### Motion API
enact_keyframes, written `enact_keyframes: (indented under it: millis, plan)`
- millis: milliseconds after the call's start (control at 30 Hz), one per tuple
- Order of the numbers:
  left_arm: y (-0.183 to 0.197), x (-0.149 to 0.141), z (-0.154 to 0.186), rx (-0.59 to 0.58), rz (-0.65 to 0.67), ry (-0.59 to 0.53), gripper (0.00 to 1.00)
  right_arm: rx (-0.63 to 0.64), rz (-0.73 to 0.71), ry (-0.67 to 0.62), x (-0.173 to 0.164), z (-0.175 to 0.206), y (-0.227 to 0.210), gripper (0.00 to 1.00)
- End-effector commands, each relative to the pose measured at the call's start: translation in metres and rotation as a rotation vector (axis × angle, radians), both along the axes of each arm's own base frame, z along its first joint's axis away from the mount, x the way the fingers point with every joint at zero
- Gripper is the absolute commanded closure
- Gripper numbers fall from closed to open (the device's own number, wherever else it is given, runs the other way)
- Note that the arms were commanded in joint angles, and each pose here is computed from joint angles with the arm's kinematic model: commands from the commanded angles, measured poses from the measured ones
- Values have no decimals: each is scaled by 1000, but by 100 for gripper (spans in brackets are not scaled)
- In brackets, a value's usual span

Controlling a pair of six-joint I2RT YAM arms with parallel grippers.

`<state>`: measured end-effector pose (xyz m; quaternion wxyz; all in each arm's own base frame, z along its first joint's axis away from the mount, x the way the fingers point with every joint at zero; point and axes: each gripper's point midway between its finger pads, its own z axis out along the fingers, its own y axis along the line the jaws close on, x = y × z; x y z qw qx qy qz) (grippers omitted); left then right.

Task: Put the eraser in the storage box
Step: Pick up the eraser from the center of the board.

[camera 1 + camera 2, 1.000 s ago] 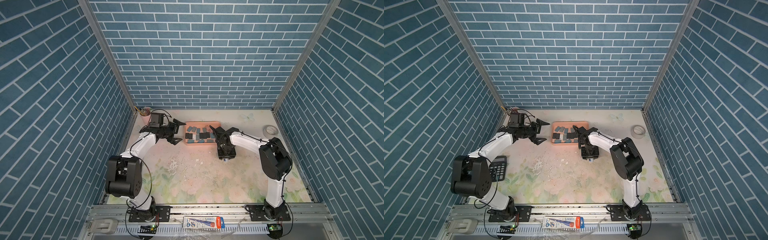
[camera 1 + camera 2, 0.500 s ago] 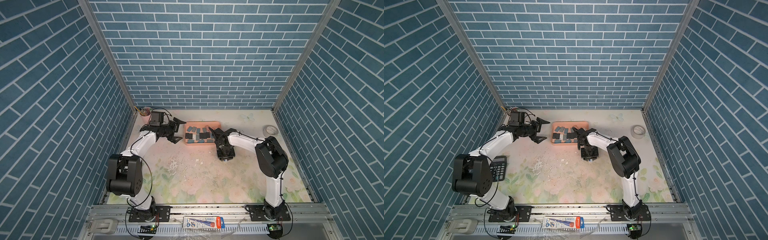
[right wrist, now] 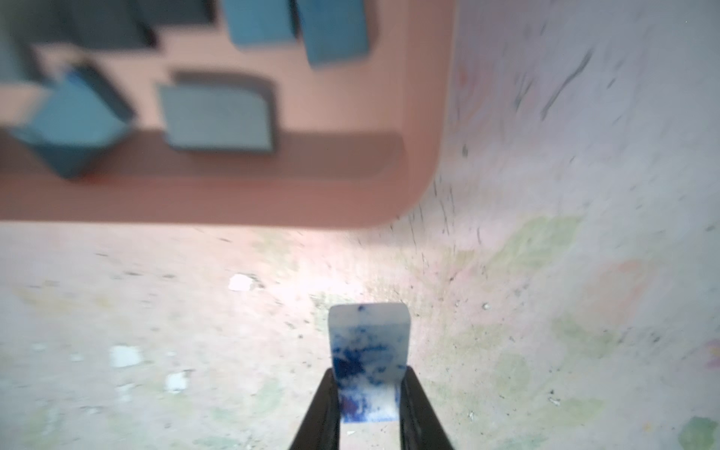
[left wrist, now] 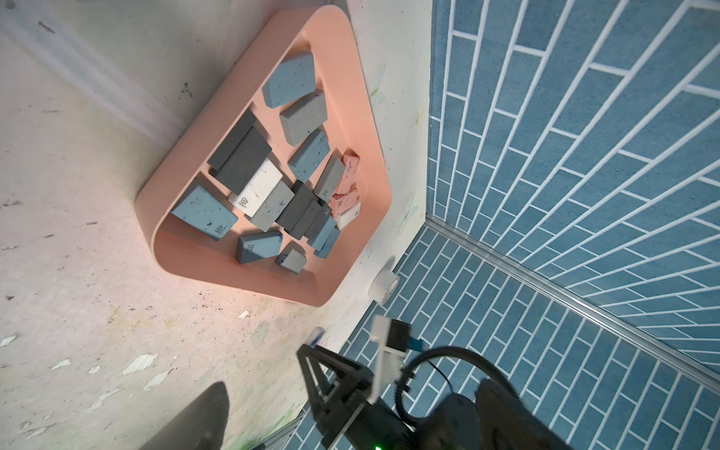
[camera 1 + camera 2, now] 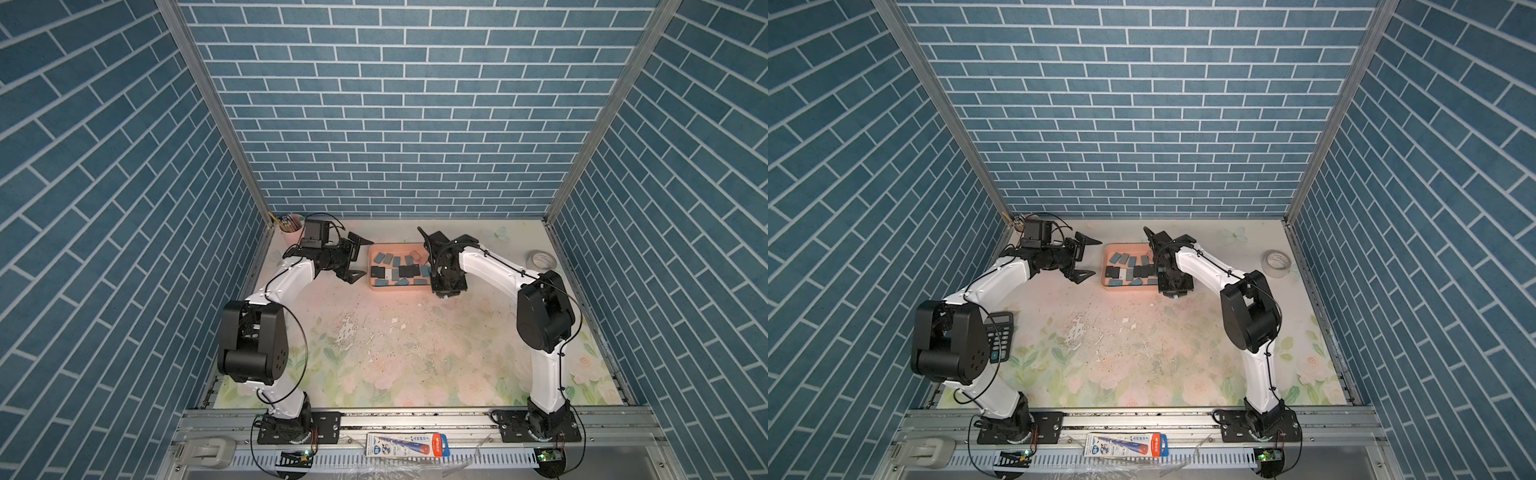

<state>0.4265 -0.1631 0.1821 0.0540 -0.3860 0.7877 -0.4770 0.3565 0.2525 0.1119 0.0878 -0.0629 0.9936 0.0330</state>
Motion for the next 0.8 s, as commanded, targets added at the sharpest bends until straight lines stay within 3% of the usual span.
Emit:
enact_keyframes:
  millis: [0, 100, 300, 767]
  plan:
    - [2, 18, 4, 2, 1, -29, 0, -34, -2, 9, 14, 24, -11, 76]
    - [5, 34, 6, 15, 3, -48, 0, -6, -6, -21, 40, 35, -1, 76]
    - [5, 48, -1, 53, -23, -54, 0, 16, -14, -14, 73, 19, 16, 76]
    - [7, 40, -42, 102, -60, 20, 0, -19, 37, 90, 62, -37, 18, 75]
